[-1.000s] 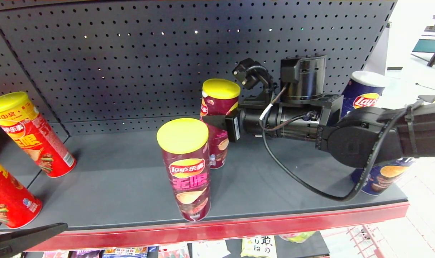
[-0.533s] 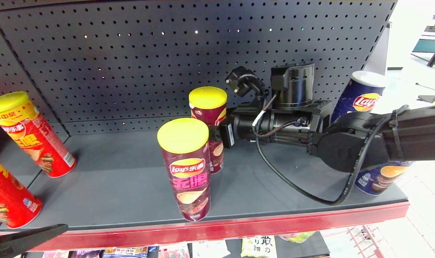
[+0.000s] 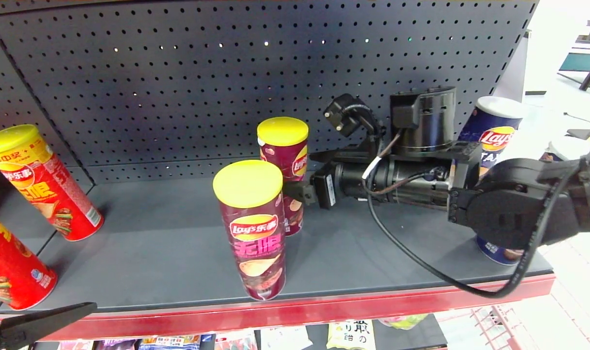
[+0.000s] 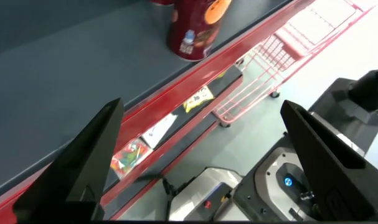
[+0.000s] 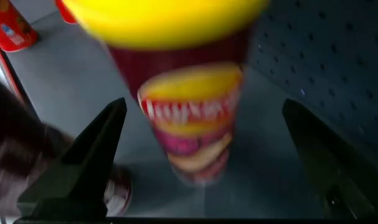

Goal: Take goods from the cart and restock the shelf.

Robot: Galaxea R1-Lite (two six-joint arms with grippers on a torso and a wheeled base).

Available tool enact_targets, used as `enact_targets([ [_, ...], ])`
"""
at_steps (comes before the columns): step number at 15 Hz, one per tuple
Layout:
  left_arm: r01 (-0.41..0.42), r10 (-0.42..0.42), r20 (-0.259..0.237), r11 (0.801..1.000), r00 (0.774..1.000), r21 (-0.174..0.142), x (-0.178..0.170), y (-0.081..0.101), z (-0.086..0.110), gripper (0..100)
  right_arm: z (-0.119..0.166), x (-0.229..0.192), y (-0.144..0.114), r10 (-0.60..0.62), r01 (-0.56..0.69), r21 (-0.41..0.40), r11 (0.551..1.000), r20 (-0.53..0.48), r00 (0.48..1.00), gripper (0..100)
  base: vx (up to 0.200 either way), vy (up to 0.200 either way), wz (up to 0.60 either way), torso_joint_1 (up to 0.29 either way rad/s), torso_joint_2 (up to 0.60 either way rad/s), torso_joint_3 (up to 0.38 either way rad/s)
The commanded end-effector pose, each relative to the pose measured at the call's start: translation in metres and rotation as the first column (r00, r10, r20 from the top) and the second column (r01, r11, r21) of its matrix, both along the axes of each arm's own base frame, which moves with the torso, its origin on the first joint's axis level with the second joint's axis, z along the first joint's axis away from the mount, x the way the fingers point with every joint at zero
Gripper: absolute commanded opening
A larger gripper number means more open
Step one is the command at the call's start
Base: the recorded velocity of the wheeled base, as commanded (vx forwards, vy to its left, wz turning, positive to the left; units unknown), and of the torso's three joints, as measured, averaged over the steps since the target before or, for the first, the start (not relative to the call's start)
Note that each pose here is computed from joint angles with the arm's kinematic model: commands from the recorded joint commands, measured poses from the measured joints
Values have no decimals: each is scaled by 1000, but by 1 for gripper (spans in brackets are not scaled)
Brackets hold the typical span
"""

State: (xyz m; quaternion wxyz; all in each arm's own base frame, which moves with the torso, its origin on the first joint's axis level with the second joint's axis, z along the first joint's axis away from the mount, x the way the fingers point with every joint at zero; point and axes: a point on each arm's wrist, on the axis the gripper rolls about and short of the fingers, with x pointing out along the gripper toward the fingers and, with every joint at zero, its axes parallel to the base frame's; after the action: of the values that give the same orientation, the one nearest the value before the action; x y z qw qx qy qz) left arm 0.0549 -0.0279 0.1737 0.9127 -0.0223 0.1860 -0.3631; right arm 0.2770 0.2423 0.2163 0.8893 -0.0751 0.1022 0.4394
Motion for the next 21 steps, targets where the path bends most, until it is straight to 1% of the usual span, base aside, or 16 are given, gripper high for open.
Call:
enact_targets([
  [1, -11, 12, -52, 1000, 999, 22, 9, -3, -4, 100, 13, -25, -24, -35, 35, 23, 999, -3, 999, 100, 0, 0, 0, 0, 0, 0],
  [2, -28, 31, -65, 999, 997, 40, 14, -4, -5, 100, 14, -33, -32, -55, 55, 30, 998, -16, 998, 100, 0, 0, 0, 0, 0, 0],
  [3, -28, 31, -65, 999, 997, 40, 14, -4, -5, 100, 14, -33, -32, -55, 55, 30, 998, -16, 998, 100, 0, 0, 0, 0, 0, 0],
  [4, -54, 60, -88, 996, 994, 68, 22, -6, -6, 100, 15, -54, -52, -103, 104, 32, 994, -31, 994, 100, 0, 0, 0, 0, 0, 0],
  [6, -62, 71, -102, 994, 992, 92, 31, -8, -5, 100, 6, -74, -69, -113, 115, 20, 993, -61, 992, 100, 0, 0, 0, 0, 0, 0],
  [7, -85, 102, -134, 989, 986, 124, 40, -10, -8, 100, 0, -92, -84, -114, 115, 13, 993, -69, 991, 100, 0, 0, 0, 0, 0, 0],
  [8, -103, 124, -147, 984, 981, 145, 48, -12, -8, 100, -1, -104, -94, -116, 117, 19, 993, -67, 991, 100, 0, 0, 0, 0, 0, 0],
  [9, -113, 137, -156, 981, 978, 158, 53, -14, -9, 100, -2, -112, -101, -114, 115, 25, 993, -60, 992, 100, 0, 0, 0, 0, 0, 0],
  [10, -107, 139, -172, 977, 975, 185, 66, -18, -9, 100, 0, -131, -117, -113, 114, 51, 992, -36, 993, 100, 0, 0, 0, 0, 0, 0],
  [12, -70, 118, -189, 968, 975, 242, 85, -24, -12, 100, 2, -156, -138, -112, 111, 92, 990, 6, 994, 100, 0, 0, 0, 0, 0, 0],
  [13, -53, 107, -197, 964, 974, 261, 92, -27, -14, 100, 3, -166, -146, -113, 110, 111, 988, 24, 993, 100, 0, 0, 0, 0, 0, 0],
  [15, -5, 70, -218, 958, 973, 286, 103, -36, -18, 100, 7, -178, -158, -137, 128, 146, 981, 60, 989, 100, 0, 0, 0, 0, 0, 0],
  [17, 16, 66, -257, 952, 964, 304, 115, -42, -24, 100, 13, -189, -168, -173, 153, 187, 970, 100, 980, 100, 0, 0, 0, 0, 0, 0],
  [18, 20, 63, -260, 952, 964, 305, 118, -44, -25, 100, 14, -191, -170, -181, 159, 192, 968, 105, 978, 100, 0, 0, 0, 0, 0, 0],
  [20, 31, 42, -236, 955, 971, 295, 136, -55, -26, 100, 13, -190, -176, -234, 210, 197, 958, 107, 966, 100, 0, 0, 0, 0, 0, 0],
  [21, 33, 40, -236, 955, 971, 296, 142, -58, -28, 100, 13, -189, -178, -246, 222, 198, 955, 105, 963, 100, 0, 0, 0, 0, 0, 0],
])
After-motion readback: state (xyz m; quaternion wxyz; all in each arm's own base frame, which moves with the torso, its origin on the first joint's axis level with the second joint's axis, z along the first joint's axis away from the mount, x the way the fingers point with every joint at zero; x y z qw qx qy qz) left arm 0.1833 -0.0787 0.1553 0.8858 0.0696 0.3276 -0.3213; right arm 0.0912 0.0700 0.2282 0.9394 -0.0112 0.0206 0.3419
